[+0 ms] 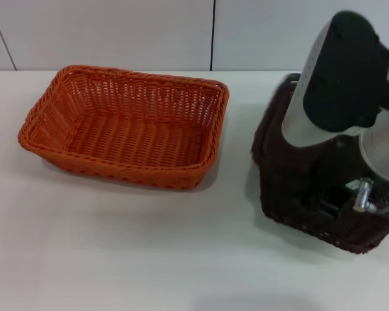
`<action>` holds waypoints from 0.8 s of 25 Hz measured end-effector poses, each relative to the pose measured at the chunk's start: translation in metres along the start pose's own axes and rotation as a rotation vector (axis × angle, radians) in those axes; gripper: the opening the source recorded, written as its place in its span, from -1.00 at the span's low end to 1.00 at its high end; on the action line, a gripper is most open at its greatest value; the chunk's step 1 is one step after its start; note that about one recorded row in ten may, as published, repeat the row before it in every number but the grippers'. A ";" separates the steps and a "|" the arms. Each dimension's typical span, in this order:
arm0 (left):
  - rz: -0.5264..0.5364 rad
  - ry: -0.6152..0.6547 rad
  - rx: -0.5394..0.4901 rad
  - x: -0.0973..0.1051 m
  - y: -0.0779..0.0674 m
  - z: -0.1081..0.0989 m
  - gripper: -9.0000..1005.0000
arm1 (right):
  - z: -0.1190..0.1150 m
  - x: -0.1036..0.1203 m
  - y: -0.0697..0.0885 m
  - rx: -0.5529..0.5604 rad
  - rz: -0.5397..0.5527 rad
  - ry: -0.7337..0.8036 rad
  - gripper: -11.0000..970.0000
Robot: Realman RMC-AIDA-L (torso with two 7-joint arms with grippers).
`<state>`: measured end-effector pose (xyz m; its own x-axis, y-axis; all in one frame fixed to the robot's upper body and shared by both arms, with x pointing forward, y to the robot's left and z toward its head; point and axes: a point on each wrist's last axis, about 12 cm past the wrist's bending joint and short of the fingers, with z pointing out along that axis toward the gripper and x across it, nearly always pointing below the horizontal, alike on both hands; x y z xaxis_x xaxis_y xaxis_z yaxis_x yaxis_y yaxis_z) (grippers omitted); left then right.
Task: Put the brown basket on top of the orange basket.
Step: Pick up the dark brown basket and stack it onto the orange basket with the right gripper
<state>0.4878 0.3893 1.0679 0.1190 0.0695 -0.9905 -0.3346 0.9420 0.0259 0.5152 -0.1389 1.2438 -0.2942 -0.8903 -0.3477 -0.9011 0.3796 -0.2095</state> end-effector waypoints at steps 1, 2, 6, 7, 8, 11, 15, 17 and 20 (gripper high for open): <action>0.000 0.000 0.000 0.000 0.000 0.000 0.57 | -0.003 -0.002 0.000 0.010 -0.007 -0.007 -0.68; 0.000 0.001 0.001 0.000 0.000 0.000 0.57 | -0.007 -0.004 0.001 0.025 -0.013 -0.015 -0.68; 0.000 0.001 0.001 0.000 0.000 0.000 0.57 | -0.019 -0.013 0.001 0.090 -0.052 -0.035 -0.68; 0.000 0.000 0.001 0.000 0.000 0.001 0.57 | -0.022 -0.015 0.002 0.104 -0.061 -0.040 -0.68; 0.000 -0.001 0.001 0.000 0.000 0.001 0.57 | -0.024 -0.017 0.002 0.114 -0.070 -0.048 -0.68; 0.000 -0.002 0.001 0.000 0.000 0.001 0.57 | -0.031 -0.023 0.003 0.139 -0.095 -0.073 -0.68; 0.000 -0.002 0.000 -0.001 0.000 0.000 0.57 | -0.032 -0.032 0.007 0.170 -0.224 -0.099 -0.68; 0.000 -0.001 0.000 0.000 0.000 0.000 0.57 | -0.030 -0.035 0.010 0.176 -0.275 -0.101 -0.68; 0.000 0.004 0.001 0.001 0.000 0.000 0.57 | -0.021 -0.045 0.021 0.231 -0.455 -0.126 -0.68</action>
<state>0.4876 0.3891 1.0672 0.1150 0.0685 -0.9910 -0.3337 0.9423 0.0264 0.5031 -0.0961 1.2748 0.1637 -0.9462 -0.2791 -0.8308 0.0204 -0.5562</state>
